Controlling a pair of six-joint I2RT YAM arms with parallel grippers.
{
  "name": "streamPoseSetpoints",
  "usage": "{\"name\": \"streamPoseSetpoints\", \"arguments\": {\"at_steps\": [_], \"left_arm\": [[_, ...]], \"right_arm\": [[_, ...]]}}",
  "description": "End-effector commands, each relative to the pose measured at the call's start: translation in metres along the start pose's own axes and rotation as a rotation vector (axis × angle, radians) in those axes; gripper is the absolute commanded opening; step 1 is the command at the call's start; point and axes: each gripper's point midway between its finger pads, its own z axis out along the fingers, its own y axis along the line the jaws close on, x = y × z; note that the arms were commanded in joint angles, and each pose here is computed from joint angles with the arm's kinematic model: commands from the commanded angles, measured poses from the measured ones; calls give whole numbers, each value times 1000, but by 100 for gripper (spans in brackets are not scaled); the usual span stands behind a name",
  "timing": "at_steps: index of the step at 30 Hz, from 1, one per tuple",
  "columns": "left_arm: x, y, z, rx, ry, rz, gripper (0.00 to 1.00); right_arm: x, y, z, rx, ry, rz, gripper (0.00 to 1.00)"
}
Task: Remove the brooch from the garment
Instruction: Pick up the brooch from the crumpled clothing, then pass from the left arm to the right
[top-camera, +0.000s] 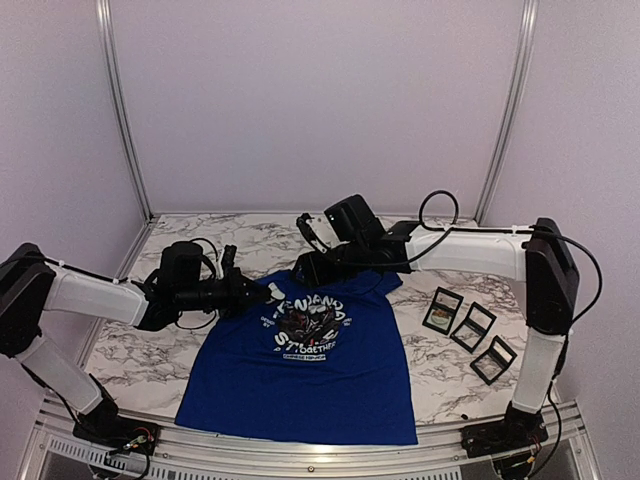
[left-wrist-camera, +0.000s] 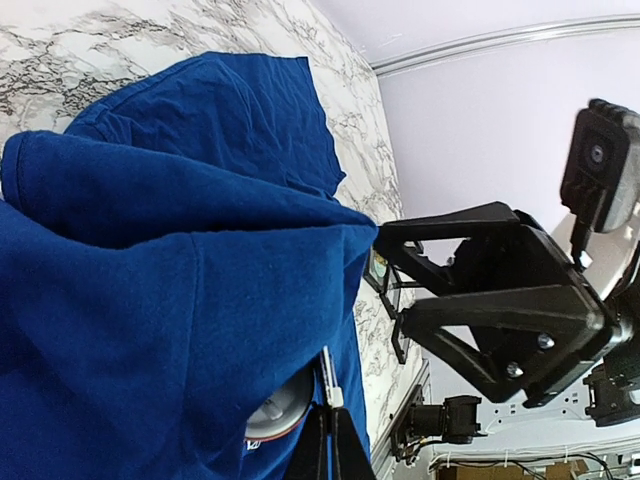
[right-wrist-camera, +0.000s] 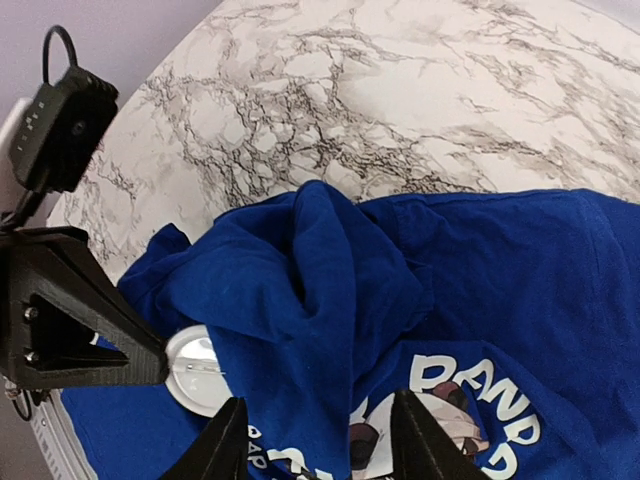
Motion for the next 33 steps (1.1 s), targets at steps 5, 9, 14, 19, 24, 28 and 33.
{"name": "streamPoseSetpoints", "arguments": {"at_steps": [5,9,14,19,24,28,33], "left_arm": [[-2,-10,6,116,1,-73,0],[-2,-11,8,139,3,-100,0],[-2,-11,8,143,4,-108,0],[-2,-12,9,149,4,-111,0],[-2,-12,9,152,2,-111,0],[-1,-11,8,156,2,-116,0],[0,-12,7,157,2,-115,0]], "right_arm": [[-6,19,-38,-115,-21,81,56],[1,28,-32,-254,12,173,57],[2,27,-28,-382,21,286,56],[6,32,-19,-451,41,345,53],[8,36,-9,-510,45,390,53],[7,35,-1,-529,52,418,52],[2,35,2,-556,38,447,51]]}}
